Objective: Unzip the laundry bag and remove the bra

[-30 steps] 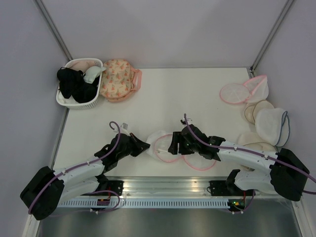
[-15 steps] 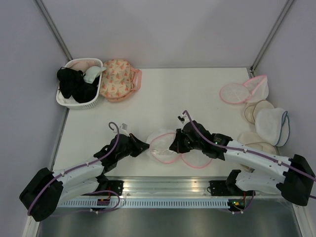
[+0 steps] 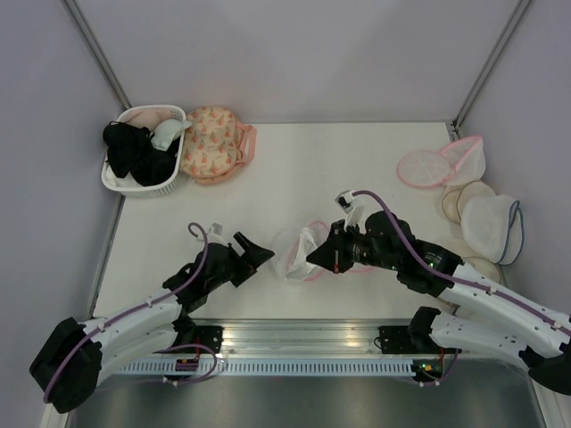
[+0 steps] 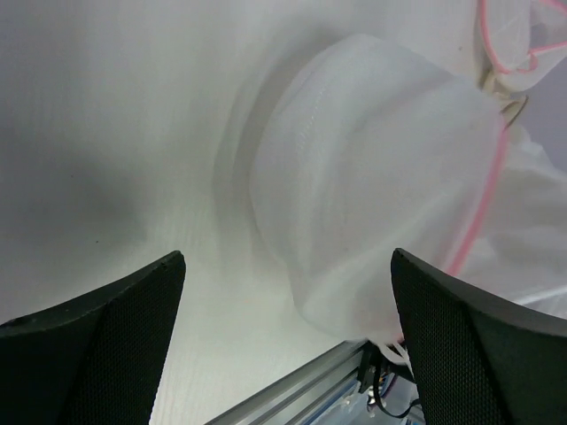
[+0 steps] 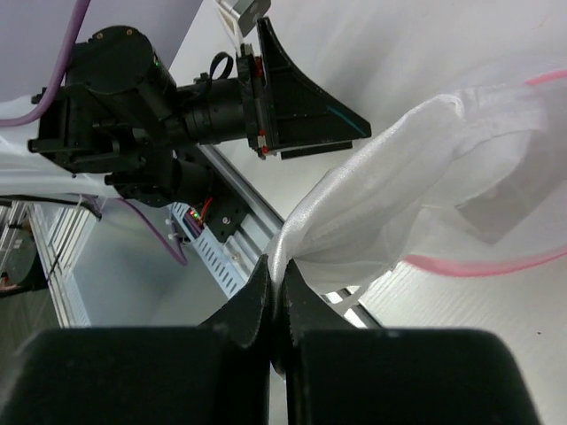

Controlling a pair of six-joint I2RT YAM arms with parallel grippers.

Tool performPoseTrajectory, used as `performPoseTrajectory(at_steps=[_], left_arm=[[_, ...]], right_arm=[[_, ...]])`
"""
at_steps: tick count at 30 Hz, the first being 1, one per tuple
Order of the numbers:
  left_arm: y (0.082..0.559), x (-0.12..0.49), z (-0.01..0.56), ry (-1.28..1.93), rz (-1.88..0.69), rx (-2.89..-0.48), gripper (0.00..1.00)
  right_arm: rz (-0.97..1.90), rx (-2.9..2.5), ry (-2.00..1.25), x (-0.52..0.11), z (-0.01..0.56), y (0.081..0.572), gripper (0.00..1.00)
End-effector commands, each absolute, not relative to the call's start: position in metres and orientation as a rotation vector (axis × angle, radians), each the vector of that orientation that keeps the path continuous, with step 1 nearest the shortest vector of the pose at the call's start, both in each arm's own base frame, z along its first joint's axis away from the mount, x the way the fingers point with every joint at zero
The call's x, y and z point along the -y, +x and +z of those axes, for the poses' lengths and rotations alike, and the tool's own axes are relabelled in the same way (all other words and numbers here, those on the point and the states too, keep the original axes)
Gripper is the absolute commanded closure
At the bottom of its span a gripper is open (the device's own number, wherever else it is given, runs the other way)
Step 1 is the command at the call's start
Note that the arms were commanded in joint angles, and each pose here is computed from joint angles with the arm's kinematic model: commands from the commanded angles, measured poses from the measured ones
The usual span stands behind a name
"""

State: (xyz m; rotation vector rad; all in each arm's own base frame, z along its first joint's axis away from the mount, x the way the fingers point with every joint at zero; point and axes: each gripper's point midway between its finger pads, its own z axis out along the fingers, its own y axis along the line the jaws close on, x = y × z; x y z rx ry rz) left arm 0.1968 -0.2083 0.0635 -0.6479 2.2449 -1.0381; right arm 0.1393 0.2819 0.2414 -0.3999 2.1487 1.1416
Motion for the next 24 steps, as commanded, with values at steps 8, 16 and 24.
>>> performPoseTrajectory(at_steps=[8, 16, 24], left_arm=[[0.21, 0.223, 0.185, -0.366, -1.253, -1.895, 0.0], [0.153, 0.272, 0.282, 0.37, -1.583, -1.546, 0.0], [0.102, 0.286, 0.291, 0.884, -1.706, -1.382, 0.0]], right_arm=[[1.402, -1.788, -0.729, -0.291, 0.328, 0.099, 1.0], [1.437, -1.686, -0.985, -0.296, 0.352, 0.078, 0.99], [1.466, -1.687, -1.034, -0.3, 0.355, 0.073, 1.0]])
